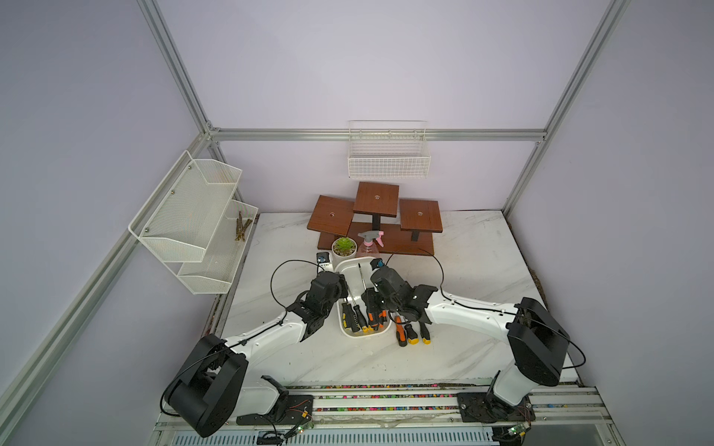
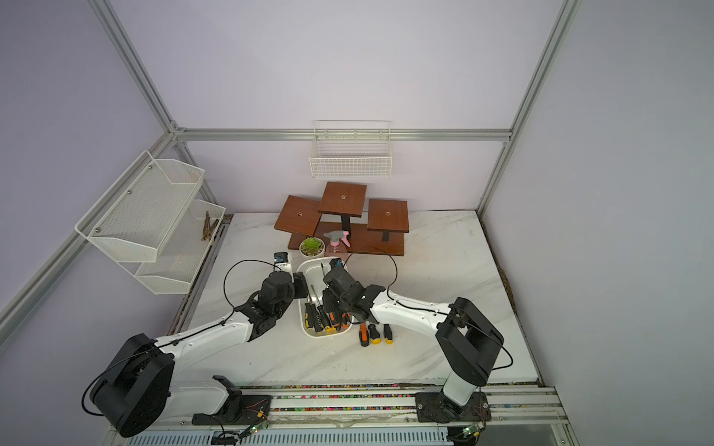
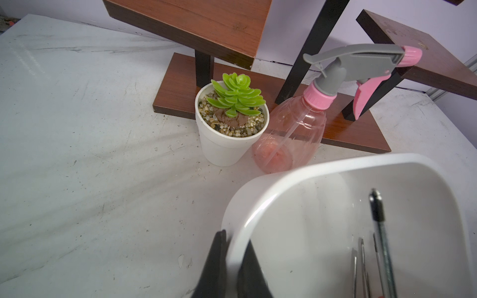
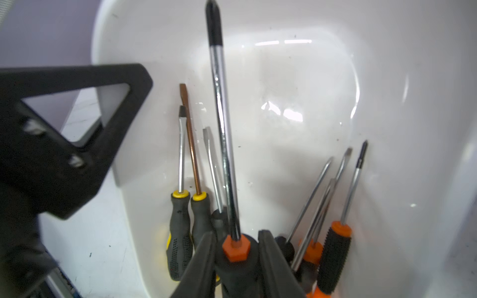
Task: Take out the screwdriver from the storage box
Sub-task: Pick up the screwdriver from the storage box, then place the screwdriver at the center of the board.
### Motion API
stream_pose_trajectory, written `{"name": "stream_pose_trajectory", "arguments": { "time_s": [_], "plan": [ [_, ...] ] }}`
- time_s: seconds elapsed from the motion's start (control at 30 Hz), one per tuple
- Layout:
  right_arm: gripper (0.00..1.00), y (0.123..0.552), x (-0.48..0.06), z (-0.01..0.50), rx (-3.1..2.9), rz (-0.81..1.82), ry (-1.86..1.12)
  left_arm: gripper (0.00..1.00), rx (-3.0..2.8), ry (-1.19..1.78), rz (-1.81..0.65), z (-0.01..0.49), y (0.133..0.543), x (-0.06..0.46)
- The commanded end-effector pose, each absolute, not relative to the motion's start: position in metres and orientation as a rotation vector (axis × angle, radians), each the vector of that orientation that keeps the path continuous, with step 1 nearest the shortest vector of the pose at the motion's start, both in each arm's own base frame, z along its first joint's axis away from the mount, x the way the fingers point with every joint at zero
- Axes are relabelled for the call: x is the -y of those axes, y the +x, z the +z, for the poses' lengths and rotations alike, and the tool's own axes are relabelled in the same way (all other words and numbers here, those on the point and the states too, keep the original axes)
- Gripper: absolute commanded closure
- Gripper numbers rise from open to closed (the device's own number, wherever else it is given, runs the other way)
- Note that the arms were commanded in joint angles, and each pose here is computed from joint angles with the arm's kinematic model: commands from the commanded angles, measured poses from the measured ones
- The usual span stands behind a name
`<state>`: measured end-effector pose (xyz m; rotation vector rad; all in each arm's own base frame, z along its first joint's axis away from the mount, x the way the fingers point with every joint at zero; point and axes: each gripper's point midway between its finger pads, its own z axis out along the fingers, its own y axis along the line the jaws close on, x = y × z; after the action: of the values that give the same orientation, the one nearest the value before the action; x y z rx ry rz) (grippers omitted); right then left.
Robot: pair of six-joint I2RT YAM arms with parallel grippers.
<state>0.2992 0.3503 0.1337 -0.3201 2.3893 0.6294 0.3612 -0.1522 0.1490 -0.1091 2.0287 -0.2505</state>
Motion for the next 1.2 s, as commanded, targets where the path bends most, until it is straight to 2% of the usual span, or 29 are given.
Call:
{"name": "stream_pose_trajectory", "arguments": {
  "time_s": [0.0,0.23,0.43,0.77,1.17],
  "plan": [
    [1.0,0.301,-0.355,0.17,-2.3,0.704,-0.334,1.0,-2.004,-0.096,-0.266,0.156,0.365,0.158],
    [1.0,0.289,-0.332,0.197,-2.269,0.676,-0.341,1.0,-2.002,-0.096,-0.267,0.157,0.365,0.157],
    [1.0,0.283,-0.273,0.198,-2.274,0.465,-0.27,1.0,-2.0,-0.095,-0.269,0.158,0.365,0.158],
    [1.0,0.274,-0.178,0.159,-2.375,0.287,-0.068,1.0,-1.995,-0.095,-0.273,0.159,0.364,0.157],
    [1.0,0.269,-0.138,0.118,-2.453,0.108,-0.012,1.0,-1.99,-0.098,-0.276,0.16,0.362,0.156]
  ]
}}
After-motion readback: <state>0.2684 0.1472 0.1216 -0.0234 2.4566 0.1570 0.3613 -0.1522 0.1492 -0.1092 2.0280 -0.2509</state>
